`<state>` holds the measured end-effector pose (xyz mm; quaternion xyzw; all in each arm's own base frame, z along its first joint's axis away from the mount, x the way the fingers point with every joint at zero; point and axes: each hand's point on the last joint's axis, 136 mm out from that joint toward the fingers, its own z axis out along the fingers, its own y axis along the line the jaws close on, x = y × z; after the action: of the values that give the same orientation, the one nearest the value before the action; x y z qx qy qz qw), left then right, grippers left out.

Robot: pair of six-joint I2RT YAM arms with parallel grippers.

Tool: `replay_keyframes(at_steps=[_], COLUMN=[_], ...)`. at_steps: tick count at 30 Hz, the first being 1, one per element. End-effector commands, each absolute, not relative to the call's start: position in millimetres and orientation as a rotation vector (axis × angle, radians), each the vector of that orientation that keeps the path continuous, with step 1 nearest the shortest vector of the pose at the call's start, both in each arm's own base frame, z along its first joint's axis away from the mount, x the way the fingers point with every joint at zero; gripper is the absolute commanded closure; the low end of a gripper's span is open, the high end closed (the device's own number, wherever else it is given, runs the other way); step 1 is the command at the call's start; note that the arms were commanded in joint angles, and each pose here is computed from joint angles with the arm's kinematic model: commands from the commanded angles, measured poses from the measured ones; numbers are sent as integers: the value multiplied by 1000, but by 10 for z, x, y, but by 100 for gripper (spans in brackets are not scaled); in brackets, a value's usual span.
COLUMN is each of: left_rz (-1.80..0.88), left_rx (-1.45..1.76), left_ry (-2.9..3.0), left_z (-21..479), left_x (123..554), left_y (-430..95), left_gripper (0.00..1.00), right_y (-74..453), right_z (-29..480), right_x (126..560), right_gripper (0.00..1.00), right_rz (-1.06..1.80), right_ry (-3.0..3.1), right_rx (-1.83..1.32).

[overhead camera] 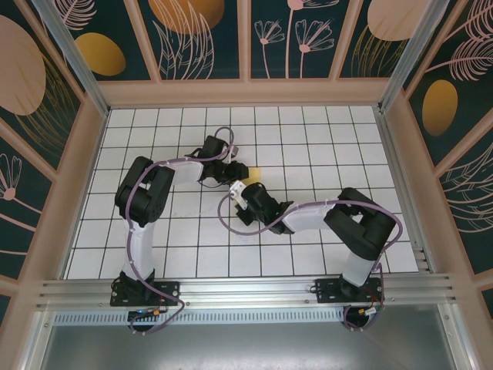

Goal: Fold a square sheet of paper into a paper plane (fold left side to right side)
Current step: Third fold the triangle at the center of the table.

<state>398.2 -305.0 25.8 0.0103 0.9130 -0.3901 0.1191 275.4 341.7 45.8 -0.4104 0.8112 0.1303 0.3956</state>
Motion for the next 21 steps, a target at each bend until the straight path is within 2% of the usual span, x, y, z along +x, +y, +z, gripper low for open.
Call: replay_keyframes(at_steps=[1, 14, 21], left_rz=[-1069, -1060, -1062], left_rx=[30, 25, 23], left_ry=[2768, 2777, 2780], left_z=[-56, -79, -96], left_x=[3841, 3821, 3809], left_y=[-2994, -3001, -3011], left_gripper=[67, 69, 69], right_y=[3445, 3201, 3083], right_z=[611, 556, 478], right_x=[2811, 2991, 3072], right_gripper=[100, 100, 100], right_rz=[438, 727, 766], right_ry=[2091, 2245, 2302], right_rx=[-998, -807, -741])
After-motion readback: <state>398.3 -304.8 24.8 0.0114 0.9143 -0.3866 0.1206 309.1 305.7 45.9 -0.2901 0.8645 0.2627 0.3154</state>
